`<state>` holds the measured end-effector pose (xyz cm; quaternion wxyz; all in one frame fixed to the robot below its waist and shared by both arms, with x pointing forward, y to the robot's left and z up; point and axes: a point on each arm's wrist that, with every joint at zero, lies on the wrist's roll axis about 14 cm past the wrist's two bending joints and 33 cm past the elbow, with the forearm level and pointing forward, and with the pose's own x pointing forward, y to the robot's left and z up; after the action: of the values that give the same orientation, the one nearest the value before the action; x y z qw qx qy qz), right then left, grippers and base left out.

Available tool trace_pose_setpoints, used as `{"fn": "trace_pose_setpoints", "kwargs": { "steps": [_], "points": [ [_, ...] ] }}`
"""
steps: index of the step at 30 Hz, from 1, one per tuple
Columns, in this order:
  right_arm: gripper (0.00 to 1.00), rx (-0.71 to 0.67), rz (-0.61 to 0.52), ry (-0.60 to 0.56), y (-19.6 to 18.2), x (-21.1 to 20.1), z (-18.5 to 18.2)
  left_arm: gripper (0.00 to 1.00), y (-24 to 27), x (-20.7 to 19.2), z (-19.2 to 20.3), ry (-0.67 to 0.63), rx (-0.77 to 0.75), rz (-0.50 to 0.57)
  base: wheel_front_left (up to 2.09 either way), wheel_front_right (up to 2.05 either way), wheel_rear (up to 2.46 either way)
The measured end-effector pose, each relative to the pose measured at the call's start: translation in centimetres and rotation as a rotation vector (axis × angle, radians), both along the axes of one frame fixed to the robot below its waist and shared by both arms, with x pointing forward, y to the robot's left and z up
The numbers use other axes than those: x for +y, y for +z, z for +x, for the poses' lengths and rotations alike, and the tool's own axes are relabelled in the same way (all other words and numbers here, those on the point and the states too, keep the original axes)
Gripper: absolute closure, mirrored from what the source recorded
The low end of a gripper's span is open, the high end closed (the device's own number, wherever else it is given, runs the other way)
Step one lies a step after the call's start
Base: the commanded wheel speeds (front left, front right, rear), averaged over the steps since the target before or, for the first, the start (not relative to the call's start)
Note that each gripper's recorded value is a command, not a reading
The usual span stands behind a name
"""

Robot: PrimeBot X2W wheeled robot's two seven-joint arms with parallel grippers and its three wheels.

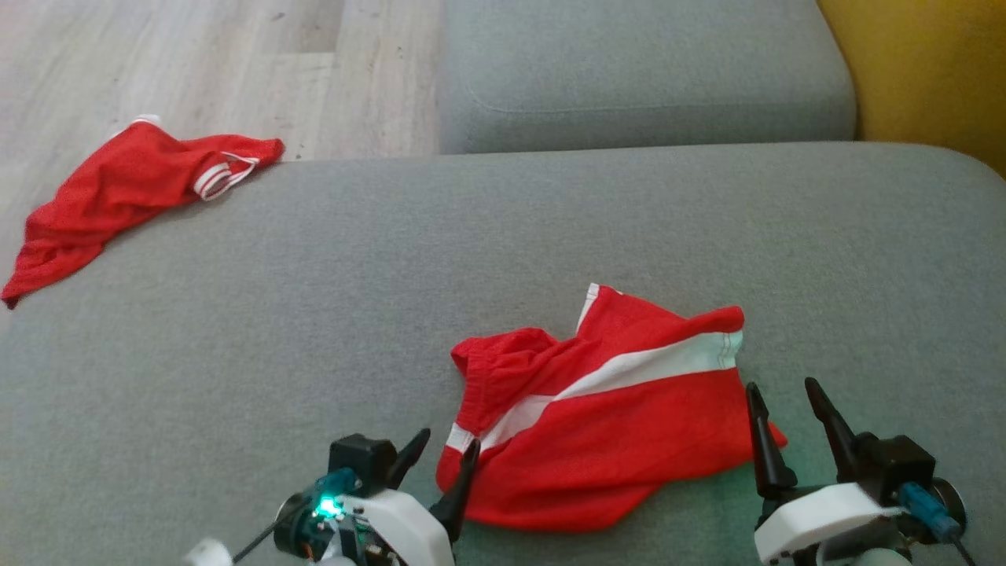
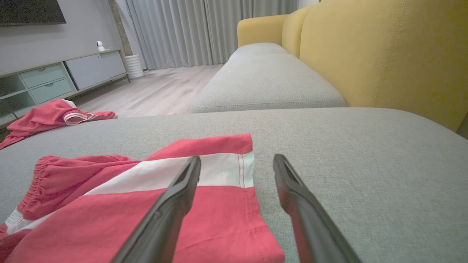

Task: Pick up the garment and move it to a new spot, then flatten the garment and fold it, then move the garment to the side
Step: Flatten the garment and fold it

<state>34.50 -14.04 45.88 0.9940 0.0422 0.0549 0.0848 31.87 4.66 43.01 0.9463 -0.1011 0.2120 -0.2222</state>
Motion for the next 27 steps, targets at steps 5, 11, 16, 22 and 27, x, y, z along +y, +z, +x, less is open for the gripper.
{"fn": "trace_pose_setpoints", "kwargs": {
  "steps": [5, 11, 16, 22, 27],
  "points": [
    [0.00, 0.020, -0.004, -0.015, -0.5, -0.5, -0.2, 0.00, -2.4, -0.6, -0.3, -0.061, 0.128, 0.039, 0.00, 0.00, 0.00],
    [0.00, 0.032, -0.010, -0.033, -0.9, -1.1, -0.4, 0.00, -3.1, -0.9, 0.6, -0.089, 0.170, 0.057, 0.00, 0.00, 0.00],
    [0.00, 0.042, -0.011, -0.047, -1.2, -1.6, -0.4, 0.00, -3.2, -1.2, 1.2, -0.100, 0.178, 0.052, 0.00, 0.00, 0.00],
    [0.00, 0.046, -0.012, -0.059, -1.3, -1.9, -0.4, 0.35, -3.6, -1.6, 0.9, -0.124, 0.192, 0.055, 0.00, 0.00, 0.00],
    [0.00, 0.050, -0.012, -0.065, -1.4, -2.1, -0.4, 0.59, -4.3, -2.0, 0.4, -0.151, 0.217, 0.068, 0.00, 0.00, 0.00]
  ]
}}
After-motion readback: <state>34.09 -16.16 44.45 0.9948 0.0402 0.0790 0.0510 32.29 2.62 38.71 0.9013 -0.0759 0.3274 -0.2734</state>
